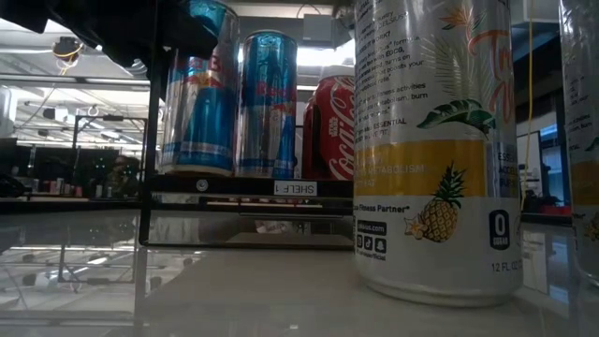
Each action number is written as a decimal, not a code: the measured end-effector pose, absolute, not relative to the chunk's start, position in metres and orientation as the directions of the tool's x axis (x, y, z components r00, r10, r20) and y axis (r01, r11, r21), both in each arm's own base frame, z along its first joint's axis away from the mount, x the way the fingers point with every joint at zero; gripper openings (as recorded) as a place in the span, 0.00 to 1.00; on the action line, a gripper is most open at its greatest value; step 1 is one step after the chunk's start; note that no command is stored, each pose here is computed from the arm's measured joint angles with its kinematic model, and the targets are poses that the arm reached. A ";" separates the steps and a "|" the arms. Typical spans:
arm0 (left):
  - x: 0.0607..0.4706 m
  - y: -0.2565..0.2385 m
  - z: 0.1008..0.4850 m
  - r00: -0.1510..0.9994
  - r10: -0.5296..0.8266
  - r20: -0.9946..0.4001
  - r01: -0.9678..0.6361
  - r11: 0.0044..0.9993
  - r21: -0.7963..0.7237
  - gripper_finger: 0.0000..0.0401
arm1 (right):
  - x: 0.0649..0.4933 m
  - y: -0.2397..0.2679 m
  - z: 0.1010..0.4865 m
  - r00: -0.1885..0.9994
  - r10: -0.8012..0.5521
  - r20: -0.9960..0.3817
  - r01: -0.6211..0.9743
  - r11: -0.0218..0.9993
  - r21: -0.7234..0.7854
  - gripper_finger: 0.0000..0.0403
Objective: Place canned beverage on shelf
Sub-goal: Put the blue soda can on the shelf
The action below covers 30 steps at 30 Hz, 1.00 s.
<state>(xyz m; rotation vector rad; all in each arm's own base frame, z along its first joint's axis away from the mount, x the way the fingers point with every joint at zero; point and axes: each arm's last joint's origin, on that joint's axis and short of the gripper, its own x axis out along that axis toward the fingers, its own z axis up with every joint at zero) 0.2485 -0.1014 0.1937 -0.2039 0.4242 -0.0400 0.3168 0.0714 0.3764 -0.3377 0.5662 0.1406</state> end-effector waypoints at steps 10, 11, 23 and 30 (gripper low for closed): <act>0.249 -0.101 0.194 0.911 -0.081 -0.404 -0.004 0.979 -0.206 0.66 | 0.317 0.071 0.376 0.836 0.038 -0.547 -0.222 0.936 -0.275 0.93; 0.249 -0.101 0.194 0.911 -0.082 -0.405 -0.004 0.979 -0.206 0.66 | 0.317 0.071 0.376 0.836 0.038 -0.547 -0.222 0.935 -0.275 0.93; 0.249 -0.101 0.194 0.913 -0.069 -0.402 -0.012 0.981 -0.195 0.83 | 0.317 0.071 0.376 0.836 0.034 -0.547 -0.219 0.936 -0.277 0.93; 0.249 -0.101 0.194 0.914 -0.069 -0.401 -0.011 0.981 -0.194 0.85 | 0.317 0.071 0.376 0.836 0.034 -0.547 -0.219 0.936 -0.277 0.93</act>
